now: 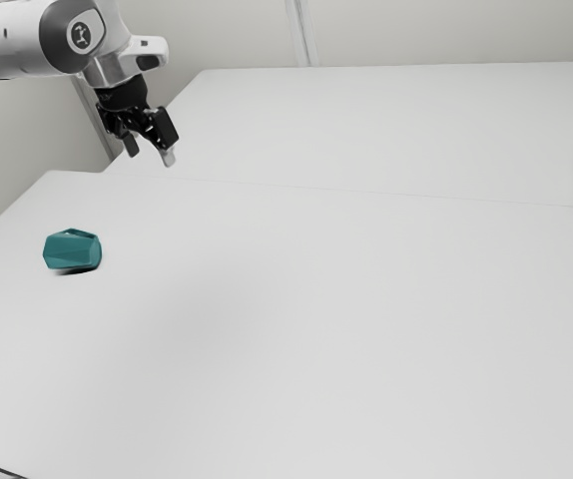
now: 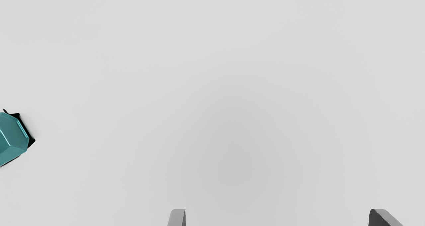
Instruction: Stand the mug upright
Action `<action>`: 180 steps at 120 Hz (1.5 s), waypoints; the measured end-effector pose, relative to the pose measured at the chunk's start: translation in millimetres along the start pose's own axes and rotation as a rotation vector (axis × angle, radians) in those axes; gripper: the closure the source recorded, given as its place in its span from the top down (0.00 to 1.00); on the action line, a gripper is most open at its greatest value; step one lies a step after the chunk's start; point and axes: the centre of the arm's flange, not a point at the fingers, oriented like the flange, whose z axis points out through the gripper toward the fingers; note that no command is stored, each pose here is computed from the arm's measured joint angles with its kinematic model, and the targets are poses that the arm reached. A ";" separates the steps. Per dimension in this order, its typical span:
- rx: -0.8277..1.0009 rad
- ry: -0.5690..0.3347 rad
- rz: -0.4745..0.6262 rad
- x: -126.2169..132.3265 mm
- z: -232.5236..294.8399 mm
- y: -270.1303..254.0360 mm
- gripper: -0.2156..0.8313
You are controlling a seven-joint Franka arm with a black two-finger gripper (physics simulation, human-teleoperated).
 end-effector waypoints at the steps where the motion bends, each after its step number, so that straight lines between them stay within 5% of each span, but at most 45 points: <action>1: 0.000 0.000 0.000 0.1 0.0 0.1 0.79; 49: -0.038 0.033 -0.016 -0.6 -5.1 -6.6 0.79; 89: -0.321 0.126 -0.292 -102.9 -3.5 -217.8 0.79; 135: -0.507 0.211 -0.232 -145.3 91.1 -388.6 0.79; 180: -0.592 0.344 -0.208 -194.8 208.1 -465.8 0.79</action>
